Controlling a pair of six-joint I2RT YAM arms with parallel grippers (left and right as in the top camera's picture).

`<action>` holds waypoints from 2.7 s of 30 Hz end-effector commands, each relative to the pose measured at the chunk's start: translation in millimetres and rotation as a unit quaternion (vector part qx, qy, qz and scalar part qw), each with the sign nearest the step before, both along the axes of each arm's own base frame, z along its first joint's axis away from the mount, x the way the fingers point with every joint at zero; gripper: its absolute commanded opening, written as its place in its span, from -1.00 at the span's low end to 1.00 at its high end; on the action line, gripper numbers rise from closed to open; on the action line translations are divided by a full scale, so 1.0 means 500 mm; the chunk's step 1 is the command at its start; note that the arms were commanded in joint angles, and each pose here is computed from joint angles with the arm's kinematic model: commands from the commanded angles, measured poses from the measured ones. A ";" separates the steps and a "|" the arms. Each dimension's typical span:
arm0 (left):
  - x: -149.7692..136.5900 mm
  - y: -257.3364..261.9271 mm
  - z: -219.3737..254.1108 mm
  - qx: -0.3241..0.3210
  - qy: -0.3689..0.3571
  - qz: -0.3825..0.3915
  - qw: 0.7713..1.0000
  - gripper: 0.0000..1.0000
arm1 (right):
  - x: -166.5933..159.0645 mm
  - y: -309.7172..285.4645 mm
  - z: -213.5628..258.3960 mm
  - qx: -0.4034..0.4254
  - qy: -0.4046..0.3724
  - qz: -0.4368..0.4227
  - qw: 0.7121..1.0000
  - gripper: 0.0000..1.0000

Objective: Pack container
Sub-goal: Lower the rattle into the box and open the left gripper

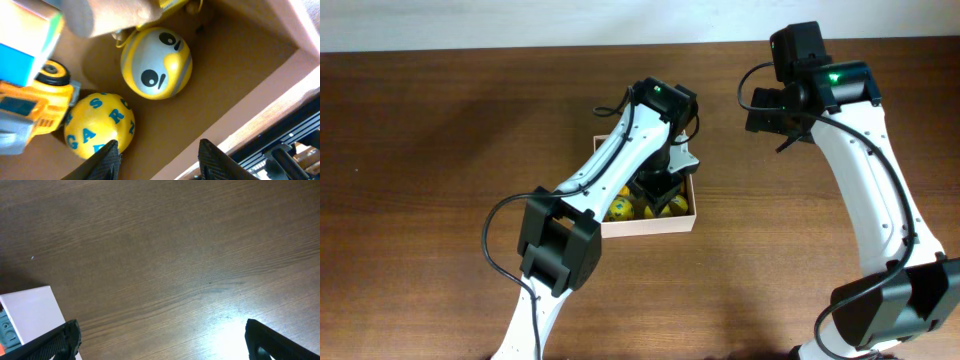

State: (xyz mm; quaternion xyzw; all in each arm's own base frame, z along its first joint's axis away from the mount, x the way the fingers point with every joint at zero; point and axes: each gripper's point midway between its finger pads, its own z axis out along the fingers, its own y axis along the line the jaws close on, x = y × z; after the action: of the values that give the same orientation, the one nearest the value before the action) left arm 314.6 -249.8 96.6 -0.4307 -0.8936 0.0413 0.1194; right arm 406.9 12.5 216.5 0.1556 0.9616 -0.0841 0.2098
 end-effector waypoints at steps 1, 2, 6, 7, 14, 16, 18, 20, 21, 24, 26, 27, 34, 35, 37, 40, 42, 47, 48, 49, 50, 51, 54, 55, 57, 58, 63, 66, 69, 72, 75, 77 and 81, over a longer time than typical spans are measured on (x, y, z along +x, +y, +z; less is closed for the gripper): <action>0.046 -0.005 0.038 -0.023 -0.045 0.002 0.999 0.04 | 0.001 -0.008 -0.004 -0.005 0.002 -0.007 1.000 0.98; 0.055 -0.008 0.049 -0.031 -0.054 0.004 0.998 0.04 | 0.001 -0.008 -0.004 -0.005 0.002 -0.007 1.000 0.98; 0.086 -0.019 0.091 -0.056 -0.093 0.009 0.994 0.06 | 0.001 -0.008 -0.004 -0.005 0.002 -0.007 1.000 0.97; 0.091 -0.022 0.099 -0.061 -0.100 0.009 0.993 0.08 | 0.001 -0.008 -0.004 -0.005 0.002 -0.007 1.000 0.98; 0.118 -0.056 0.110 -0.102 -0.126 0.010 0.987 -0.11 | 0.001 -0.008 -0.004 -0.005 0.002 -0.007 1.000 0.98; 0.125 -0.061 0.111 -0.107 -0.133 0.010 0.985 -0.18 | 0.001 -0.008 -0.004 -0.005 0.002 -0.007 1.000 0.98; 0.134 -0.067 0.112 -0.113 -0.142 0.010 0.983 -0.21 | 0.001 -0.008 -0.004 -0.005 0.002 -0.007 1.000 0.98; 0.146 -0.075 0.114 -0.121 -0.154 0.009 0.981 -0.20 | 0.001 -0.008 -0.004 -0.005 0.002 -0.007 1.000 0.98; 0.148 -0.076 0.115 -0.122 -0.157 0.009 0.980 -0.21 | 0.001 -0.008 -0.004 -0.005 0.002 -0.007 1.000 0.98; 0.156 -0.081 0.113 -0.127 -0.163 0.009 0.978 -0.20 | 0.001 -0.008 -0.004 -0.005 0.002 -0.007 1.000 0.98; 0.159 -0.083 0.103 -0.126 -0.163 0.009 0.979 -0.21 | 0.001 -0.008 -0.004 -0.005 0.002 -0.007 1.000 0.97; 0.160 -0.084 0.096 -0.125 -0.161 0.009 0.979 -0.22 | 0.001 -0.008 -0.004 -0.005 0.002 -0.007 1.000 0.97; 0.146 -0.074 0.027 -0.103 -0.129 0.010 0.986 -0.43 | 0.001 -0.008 -0.004 -0.005 0.002 -0.007 1.000 0.97; 0.144 -0.073 0.024 -0.101 -0.126 0.010 0.987 -0.44 | 0.001 -0.008 -0.004 -0.005 0.002 -0.007 1.000 0.97; 0.142 -0.071 0.016 -0.098 -0.123 0.010 0.988 -0.45 | 0.001 -0.008 -0.004 -0.005 0.002 -0.007 1.000 0.98; 0.142 -0.071 0.015 -0.098 -0.123 0.010 0.987 -0.45 | 0.001 -0.008 -0.004 -0.005 0.002 -0.007 1.000 0.97; 0.146 -0.074 0.015 -0.100 -0.127 0.010 0.987 -0.45 | 0.001 -0.008 -0.004 -0.005 0.002 -0.007 1.000 0.98; 0.153 -0.078 0.002 -0.104 -0.132 0.010 0.986 -0.53 | 0.001 -0.008 -0.004 -0.005 0.002 -0.007 1.000 0.98; 0.152 -0.078 -0.005 -0.103 -0.130 0.010 0.986 -0.53 | 0.001 -0.008 -0.004 -0.005 0.002 -0.007 1.000 0.98; 0.150 -0.077 -0.012 -0.101 -0.127 0.010 0.987 -0.53 | 0.001 -0.008 -0.004 -0.005 0.002 -0.007 1.000 0.98; 0.149 -0.076 -0.018 -0.099 -0.125 0.010 0.987 -0.55 | 0.001 -0.008 -0.004 -0.005 0.002 -0.007 1.000 0.98; 0.146 -0.074 -0.027 -0.097 -0.121 0.010 0.988 -0.56 | 0.001 -0.008 -0.004 -0.005 0.002 -0.007 1.000 0.97; 0.141 -0.070 -0.049 -0.092 -0.114 0.010 0.989 -0.63 | 0.001 -0.008 -0.004 -0.005 0.002 -0.007 1.000 0.98; 0.139 -0.069 -0.053 -0.090 -0.112 0.010 0.989 -0.64 | 0.001 -0.008 -0.004 -0.005 0.002 -0.007 1.000 0.98; 0.138 -0.068 -0.058 -0.090 -0.111 0.010 0.990 -0.65 | 0.001 -0.008 -0.004 -0.005 0.002 -0.007 1.000 0.98; 0.140 -0.069 -0.058 -0.090 -0.112 0.010 0.989 -0.65 | 0.001 -0.008 -0.004 -0.005 0.002 -0.007 1.000 0.98; 0.140 -0.070 -0.058 -0.091 -0.113 0.012 0.989 -0.65 | 0.001 -0.008 -0.004 -0.005 0.002 -0.007 1.000 0.98; 0.135 -0.068 -0.058 -0.089 -0.107 0.014 0.990 -0.68 | 0.001 -0.008 -0.004 -0.005 0.002 -0.007 1.000 0.97; 0.130 -0.065 -0.058 -0.086 -0.103 0.014 0.991 -0.73 | 0.001 -0.008 -0.004 -0.005 0.002 -0.007 1.000 0.98; 0.128 -0.063 -0.058 -0.084 -0.100 0.014 0.991 -0.74 | 0.001 -0.008 -0.004 -0.005 0.002 -0.007 1.000 0.98; 0.124 -0.060 -0.058 -0.081 -0.096 0.014 0.992 -0.75 | 0.001 -0.008 -0.004 -0.005 0.002 -0.007 1.000 0.97; 0.120 -0.057 -0.058 -0.078 -0.092 0.014 0.993 -0.76 | 0.001 -0.008 -0.004 -0.005 0.002 -0.007 1.000 0.97; 0.106 -0.047 -0.058 -0.067 -0.079 0.014 0.995 -0.84 | 0.001 -0.008 -0.004 -0.005 0.002 -0.007 1.000 0.97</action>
State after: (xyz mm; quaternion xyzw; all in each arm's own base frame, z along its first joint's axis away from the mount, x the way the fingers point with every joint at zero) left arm 373.5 -275.2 72.4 -0.4283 -0.9014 0.0634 0.0017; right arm 406.9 12.5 216.5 0.1558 0.9616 -0.0840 0.2098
